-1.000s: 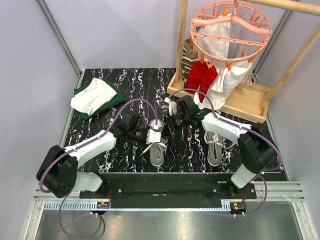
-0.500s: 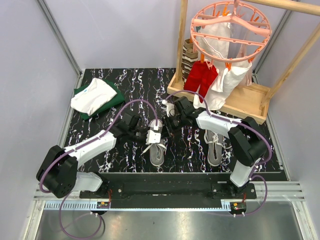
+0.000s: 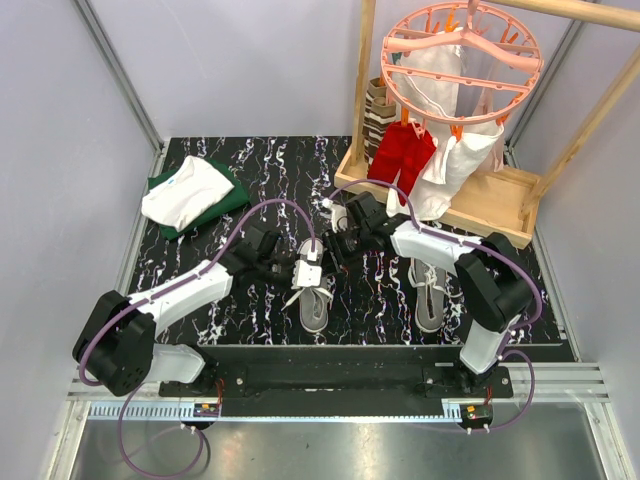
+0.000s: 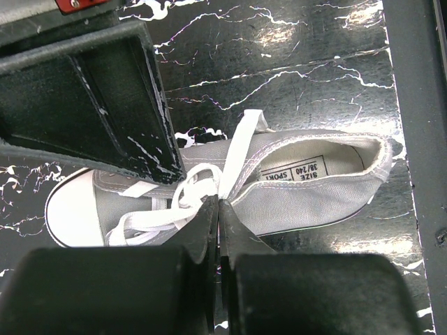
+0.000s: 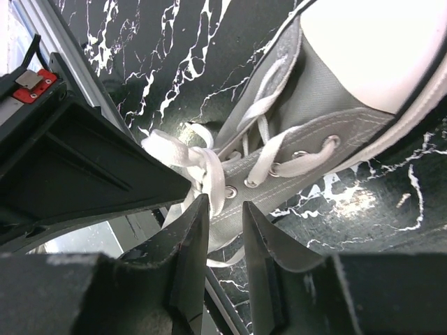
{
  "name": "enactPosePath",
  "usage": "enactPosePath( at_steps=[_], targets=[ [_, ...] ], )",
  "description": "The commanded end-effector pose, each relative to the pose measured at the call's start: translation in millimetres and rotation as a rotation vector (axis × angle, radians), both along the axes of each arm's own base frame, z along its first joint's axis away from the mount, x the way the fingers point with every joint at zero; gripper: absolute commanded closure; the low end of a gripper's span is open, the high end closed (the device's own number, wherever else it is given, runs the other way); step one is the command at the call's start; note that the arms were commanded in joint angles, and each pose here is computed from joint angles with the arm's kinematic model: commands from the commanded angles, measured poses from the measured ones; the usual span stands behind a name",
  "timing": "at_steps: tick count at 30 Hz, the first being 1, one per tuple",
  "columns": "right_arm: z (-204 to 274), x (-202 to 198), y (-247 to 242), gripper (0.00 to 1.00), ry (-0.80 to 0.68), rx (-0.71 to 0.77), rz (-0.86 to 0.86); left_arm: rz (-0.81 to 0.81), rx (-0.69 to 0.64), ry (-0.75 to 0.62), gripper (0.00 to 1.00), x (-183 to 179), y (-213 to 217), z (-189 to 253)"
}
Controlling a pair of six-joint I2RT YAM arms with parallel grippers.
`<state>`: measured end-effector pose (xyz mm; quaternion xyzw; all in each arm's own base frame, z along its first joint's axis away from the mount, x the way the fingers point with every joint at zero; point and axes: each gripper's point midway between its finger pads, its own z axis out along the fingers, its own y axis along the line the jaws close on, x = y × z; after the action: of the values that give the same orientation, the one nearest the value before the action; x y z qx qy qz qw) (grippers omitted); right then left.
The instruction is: Tie the shoes
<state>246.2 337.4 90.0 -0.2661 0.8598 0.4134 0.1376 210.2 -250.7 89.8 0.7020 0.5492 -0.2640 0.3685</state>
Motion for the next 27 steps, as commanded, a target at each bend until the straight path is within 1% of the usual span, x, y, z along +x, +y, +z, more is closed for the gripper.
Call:
enactPosePath(
  at_steps=[1,4,7,8,11,12,13,15,19,27],
  targets=[
    [9.3,-0.5,14.1,0.66,-0.040,0.027,0.043,-0.027,-0.057,-0.061,1.00,6.2,-10.1,22.7],
    [6.1,-2.1,14.8,0.66,-0.050,0.012,0.045,-0.027,-0.059,-0.063,1.00,6.4,-10.3,23.3],
    [1.1,0.9,12.6,0.70,-0.057,-0.011,0.028,-0.028,-0.058,-0.062,1.00,5.7,-10.4,22.8],
    [1.1,1.1,12.4,0.75,-0.058,-0.015,0.024,-0.027,-0.061,-0.064,1.00,6.1,-10.4,24.3],
    [1.9,4.1,10.5,0.81,-0.065,-0.023,0.008,-0.027,-0.065,-0.066,1.00,5.9,-10.9,26.3],
    [5.5,4.4,10.8,0.88,-0.072,-0.020,0.004,-0.027,-0.065,-0.069,1.00,6.3,-10.9,27.1],
    [6.6,5.8,9.7,0.93,-0.081,-0.025,-0.003,-0.026,-0.067,-0.075,1.00,6.1,-10.1,28.3],
    [12.6,7.2,8.9,1.00,-0.098,-0.021,-0.011,-0.028,-0.072,-0.087,1.00,6.2,-10.4,29.9],
    [26.5,4.7,9.8,1.00,-0.117,0.007,-0.006,-0.026,-0.087,-0.101,1.00,5.9,-10.6,35.2],
    [31.1,-4.0,10.2,1.00,-0.096,0.034,0.018,-0.010,-0.091,-0.081,1.00,8.6,-17.0,36.4]
  ],
)
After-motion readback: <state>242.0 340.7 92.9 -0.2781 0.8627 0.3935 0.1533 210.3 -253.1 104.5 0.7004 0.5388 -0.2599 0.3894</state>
